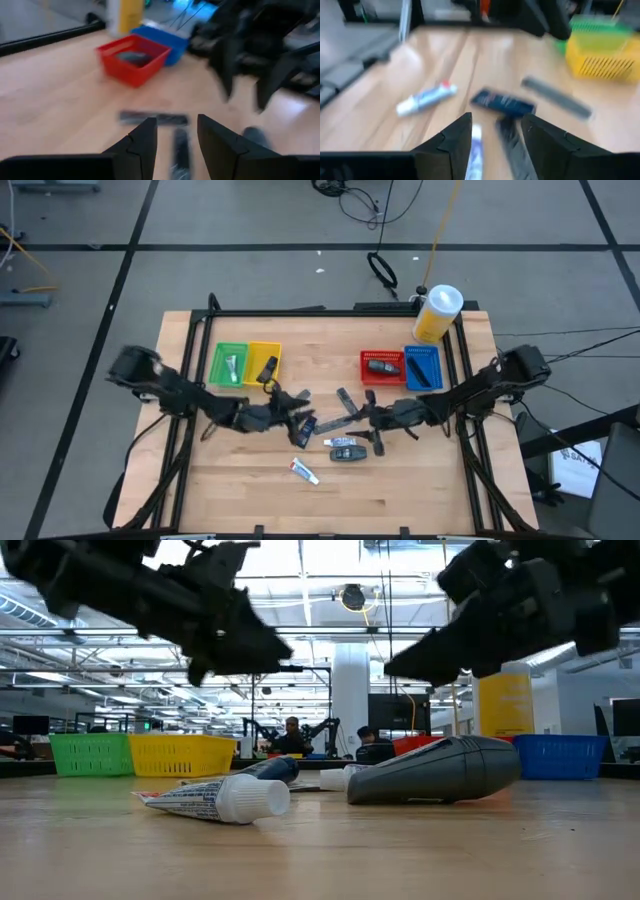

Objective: Pick & Place Travel size toiletries
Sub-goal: Put the deodorant into the red bin, then adjust the red bin, then put the toothpaste into the green bin

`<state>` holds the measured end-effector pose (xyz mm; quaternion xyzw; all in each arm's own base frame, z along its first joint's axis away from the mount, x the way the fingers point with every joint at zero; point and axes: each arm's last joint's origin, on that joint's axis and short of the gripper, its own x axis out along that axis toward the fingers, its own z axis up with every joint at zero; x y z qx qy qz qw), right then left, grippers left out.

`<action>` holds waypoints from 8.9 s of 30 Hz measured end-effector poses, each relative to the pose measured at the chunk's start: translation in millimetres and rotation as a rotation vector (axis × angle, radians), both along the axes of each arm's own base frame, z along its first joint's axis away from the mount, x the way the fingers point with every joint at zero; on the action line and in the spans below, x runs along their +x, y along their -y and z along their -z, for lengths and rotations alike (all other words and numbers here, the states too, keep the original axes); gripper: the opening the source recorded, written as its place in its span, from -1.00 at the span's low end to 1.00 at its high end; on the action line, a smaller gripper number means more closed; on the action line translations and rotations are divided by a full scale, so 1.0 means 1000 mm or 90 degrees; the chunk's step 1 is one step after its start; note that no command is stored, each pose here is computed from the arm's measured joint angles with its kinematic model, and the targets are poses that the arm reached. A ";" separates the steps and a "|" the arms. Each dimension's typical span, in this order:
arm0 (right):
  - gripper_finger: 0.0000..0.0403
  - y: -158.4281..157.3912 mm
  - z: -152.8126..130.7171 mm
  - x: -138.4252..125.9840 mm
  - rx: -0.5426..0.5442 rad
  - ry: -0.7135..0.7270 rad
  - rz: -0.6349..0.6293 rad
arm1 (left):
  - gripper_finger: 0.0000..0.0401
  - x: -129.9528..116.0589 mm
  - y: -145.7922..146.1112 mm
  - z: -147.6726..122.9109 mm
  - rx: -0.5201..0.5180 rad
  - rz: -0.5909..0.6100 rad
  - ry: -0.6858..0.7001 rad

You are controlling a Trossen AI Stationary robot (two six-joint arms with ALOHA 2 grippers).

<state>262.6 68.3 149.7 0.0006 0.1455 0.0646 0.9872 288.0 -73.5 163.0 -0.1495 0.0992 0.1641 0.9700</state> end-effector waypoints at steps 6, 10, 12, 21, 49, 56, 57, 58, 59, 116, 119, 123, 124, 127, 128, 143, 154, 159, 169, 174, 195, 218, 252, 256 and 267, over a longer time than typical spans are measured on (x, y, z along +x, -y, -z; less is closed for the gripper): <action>0.00 -0.016 -0.004 0.011 0.047 -0.180 -0.074 | -0.30 0.030 0.016 0.035 -0.019 0.012 0.064; 0.20 -0.024 -0.003 0.008 0.071 -0.233 -0.091 | -0.30 0.048 0.022 0.053 -0.023 0.017 0.050; 0.30 -0.028 -0.001 0.005 0.061 -0.242 -0.073 | -0.30 0.052 0.024 0.058 -0.020 0.017 0.044; 0.44 -0.053 0.025 0.009 0.094 -0.244 -0.031 | -0.30 0.060 0.034 0.070 -0.020 0.029 0.028; 0.00 -0.039 -0.041 -0.038 0.195 -0.296 0.147 | -0.30 0.057 0.035 0.077 -0.019 0.027 -0.019; 0.00 0.035 -0.115 -0.069 0.075 -0.416 0.359 | -0.30 0.058 0.030 0.078 -0.016 0.017 -0.026; 0.00 0.047 -0.121 -0.071 0.062 -0.435 0.380 | -0.30 0.058 0.029 0.078 -0.016 0.015 -0.026; 0.00 0.058 -0.123 -0.072 0.054 -0.458 0.389 | -0.30 0.059 0.028 0.079 -0.016 0.014 -0.027; 0.00 0.069 -0.125 -0.073 0.055 -0.477 0.392 | -0.30 0.059 0.027 0.079 -0.015 0.013 -0.027; 0.36 0.178 -0.050 -0.025 0.075 -0.603 0.179 | -0.30 0.059 0.027 0.079 -0.015 0.013 -0.028; 0.36 0.175 -0.059 -0.030 0.069 -0.592 0.180 | -0.30 0.059 0.027 0.079 -0.015 0.014 -0.029; 0.36 0.169 -0.078 -0.040 0.049 -0.562 0.219 | -0.30 0.059 0.027 0.079 -0.015 0.013 -0.028; 0.35 0.168 -0.082 -0.041 0.051 -0.545 0.218 | -0.30 0.059 0.027 0.079 -0.015 0.013 -0.028; 0.26 0.162 -0.091 -0.040 0.073 -0.486 0.196 | -0.30 0.059 0.027 0.079 -0.015 0.013 -0.028; 0.20 0.161 -0.090 -0.039 0.082 -0.474 0.191 | -0.30 0.059 0.027 0.079 -0.015 0.013 -0.028; -0.93 0.162 -0.063 -0.039 0.083 -0.492 0.229 | -0.30 0.059 0.026 0.079 -0.019 0.012 -0.027; -0.54 0.152 -0.050 -0.029 0.060 -0.417 0.183 | -0.30 0.059 0.026 0.079 -0.020 0.012 -0.026; -0.11 0.146 -0.030 -0.033 0.024 -0.403 0.178 | -0.30 0.059 0.026 0.079 -0.020 0.012 -0.026; -0.47 0.141 -0.013 -0.040 0.017 -0.399 0.168 | -0.30 0.059 0.026 0.079 -0.020 0.012 -0.026; -0.90 0.140 -0.014 -0.042 0.028 -0.404 0.177 | -0.30 0.059 0.026 0.079 -0.020 0.012 -0.026; -0.29 0.125 -0.041 -0.049 0.099 -0.331 0.201 | -0.30 0.059 0.026 0.079 -0.020 0.011 -0.025; 0.05 -0.010 0.015 0.022 -0.005 -0.155 -0.105 | -0.30 0.036 0.043 0.024 0.080 0.099 -0.131; -0.86 -0.021 0.040 0.037 0.022 -0.062 0.015 | 0.53 0.035 0.036 -0.001 0.269 0.225 -0.144; -0.87 -0.018 0.037 0.039 0.026 -0.042 0.019 | 0.45 0.033 0.032 0.006 0.247 0.221 -0.189; -0.83 -0.016 0.035 0.040 0.020 -0.029 0.018 | -0.31 0.033 0.029 0.008 0.240 0.251 -0.200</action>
